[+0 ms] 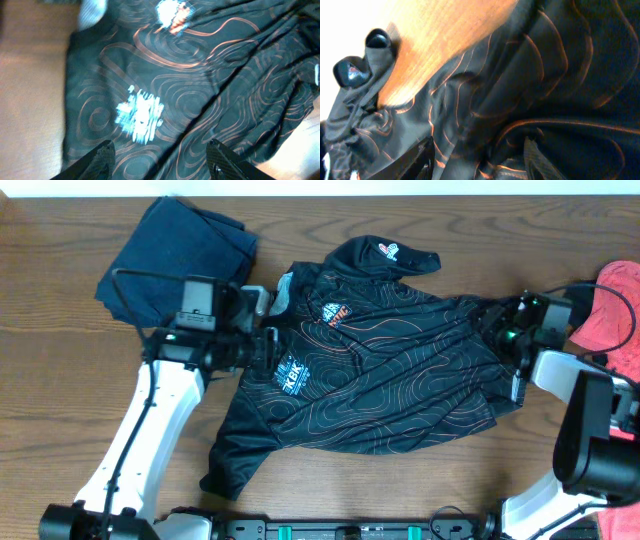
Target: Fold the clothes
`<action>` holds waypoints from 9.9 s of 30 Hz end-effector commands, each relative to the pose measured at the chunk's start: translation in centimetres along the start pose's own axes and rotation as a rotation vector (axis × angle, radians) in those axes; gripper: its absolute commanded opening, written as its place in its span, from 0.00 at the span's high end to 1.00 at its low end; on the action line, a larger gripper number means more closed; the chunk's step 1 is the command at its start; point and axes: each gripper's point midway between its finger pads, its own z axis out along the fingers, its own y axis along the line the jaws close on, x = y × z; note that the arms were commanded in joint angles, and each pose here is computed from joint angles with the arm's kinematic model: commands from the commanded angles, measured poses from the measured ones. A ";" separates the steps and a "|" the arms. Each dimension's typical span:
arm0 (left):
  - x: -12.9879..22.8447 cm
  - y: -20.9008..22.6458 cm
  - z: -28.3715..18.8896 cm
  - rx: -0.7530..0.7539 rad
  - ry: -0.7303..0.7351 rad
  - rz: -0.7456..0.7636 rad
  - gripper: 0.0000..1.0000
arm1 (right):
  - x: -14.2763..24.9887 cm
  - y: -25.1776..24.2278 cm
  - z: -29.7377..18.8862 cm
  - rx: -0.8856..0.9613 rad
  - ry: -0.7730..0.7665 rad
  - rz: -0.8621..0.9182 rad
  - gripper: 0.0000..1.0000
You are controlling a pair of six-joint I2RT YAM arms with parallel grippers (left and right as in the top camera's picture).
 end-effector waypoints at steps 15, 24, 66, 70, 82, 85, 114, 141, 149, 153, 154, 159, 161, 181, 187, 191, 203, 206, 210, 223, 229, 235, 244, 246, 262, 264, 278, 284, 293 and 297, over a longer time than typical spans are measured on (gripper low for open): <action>-3.9 1.6 14.1 -0.033 0.003 0.122 0.81 | 6.6 5.4 -14.1 -0.076 0.169 -0.200 0.67; 1.6 8.5 15.8 -0.345 0.212 0.064 0.86 | 7.6 4.5 -14.3 -0.029 0.205 -0.191 0.68; -1.5 7.6 -0.7 -0.394 0.001 -0.221 0.52 | 11.9 -15.6 -15.3 0.988 0.374 0.109 0.99; -1.5 7.1 -0.5 -0.387 0.005 -0.207 0.52 | 11.4 -15.7 -16.0 0.948 0.351 0.188 0.82; -3.5 1.1 2.4 -0.235 -0.039 0.070 0.42 | 6.9 -7.4 -15.3 0.486 0.194 0.101 0.72; -5.4 -0.1 3.5 -0.212 -0.100 0.168 0.41 | 5.0 -3.7 -15.4 0.313 0.101 0.053 0.71; -5.7 13.3 18.6 -0.536 -0.107 0.161 0.75 | 3.6 2.2 -12.9 0.163 0.016 -0.242 0.61; -10.8 -0.8 2.1 -0.291 -0.348 0.170 0.46 | -0.8 -4.4 3.0 0.185 -0.112 -0.092 0.79; -9.6 -1.7 -1.3 -0.290 -0.346 0.171 0.45 | -4.4 -8.9 1.0 0.361 -0.208 -0.074 0.90; -8.7 -1.4 -1.1 -0.292 -0.312 0.141 0.46 | -7.1 -6.9 0.7 0.243 -0.219 -0.056 0.91; -8.4 -1.5 -1.0 -0.283 -0.298 0.142 0.46 | -7.7 -6.0 0.7 0.197 -0.216 -0.059 0.91; -7.3 -1.9 -0.5 -0.247 -0.248 0.141 0.45 | -8.6 -0.3 -0.6 -0.045 -0.133 -0.140 0.67; -6.6 -1.9 -0.3 -0.238 -0.218 0.138 0.45 | -8.3 0.6 -2.0 -0.057 -0.097 -0.124 0.66; -3.8 -4.4 -1.8 -0.102 -0.132 0.139 0.44 | 2.5 -4.5 -10.1 0.316 0.191 -0.016 0.61; -2.8 -4.4 -1.0 -0.089 -0.080 0.131 0.44 | 1.4 -2.3 -5.0 0.123 0.013 -0.077 0.86; -2.6 -4.3 -0.9 -0.091 -0.072 0.129 0.44 | 2.7 -4.3 -2.9 0.210 0.007 0.032 0.94; -2.8 -4.4 -1.0 -0.089 -0.081 0.131 0.44 | 2.6 -5.3 3.6 0.149 -0.062 0.255 0.99; -2.8 -4.4 -1.0 -0.089 -0.080 0.130 0.44 | 1.3 -2.2 5.8 0.015 -0.089 0.197 0.99; -2.6 -4.3 -0.9 -0.091 -0.074 0.129 0.44 | -1.0 1.6 6.5 -0.088 -0.121 0.113 0.95; -2.0 -4.1 -0.9 -0.098 -0.047 0.122 0.33 | -5.2 2.2 -8.6 -0.162 -0.048 0.037 0.65; -2.0 -4.1 -0.9 -0.098 -0.047 0.122 0.32 | -0.3 -6.5 -14.3 0.268 0.042 0.253 0.59; -2.0 -4.1 -0.9 -0.097 -0.049 0.122 0.32 | 3.8 -10.4 -13.3 0.412 0.109 0.275 0.58; -1.7 -4.1 -0.9 -0.099 -0.038 0.120 0.32 | 4.9 -8.7 -8.8 0.184 0.100 0.195 0.56; -1.7 -4.0 -0.9 -0.100 -0.034 0.119 0.31 | 5.2 -9.1 -8.1 0.182 0.107 0.193 0.55; -1.7 -4.0 -0.9 -0.100 -0.034 0.119 0.31 | 5.3 -8.5 -5.9 0.098 0.131 0.174 0.52; -1.7 -4.0 -0.9 -0.100 -0.034 0.119 0.31 | 5.4 -8.4 -5.8 0.096 0.133 0.157 0.53; -1.2 -3.9 -0.9 -0.104 -0.016 0.114 0.31 | 4.9 -8.8 -6.4 0.125 0.110 0.135 0.99; -0.7 -3.8 -0.9 -0.109 0.005 0.109 0.31 | 3.4 -7.8 -11.1 0.127 0.039 0.172 0.99; -0.9 -3.8 -0.9 -0.107 -0.003 0.111 0.30 | 7.1 -11.8 -18.1 0.464 0.023 0.298 0.99; -0.9 -3.8 -0.9 -0.107 -0.003 0.111 0.30 | 9.0 -13.0 -19.0 0.552 0.080 0.322 0.99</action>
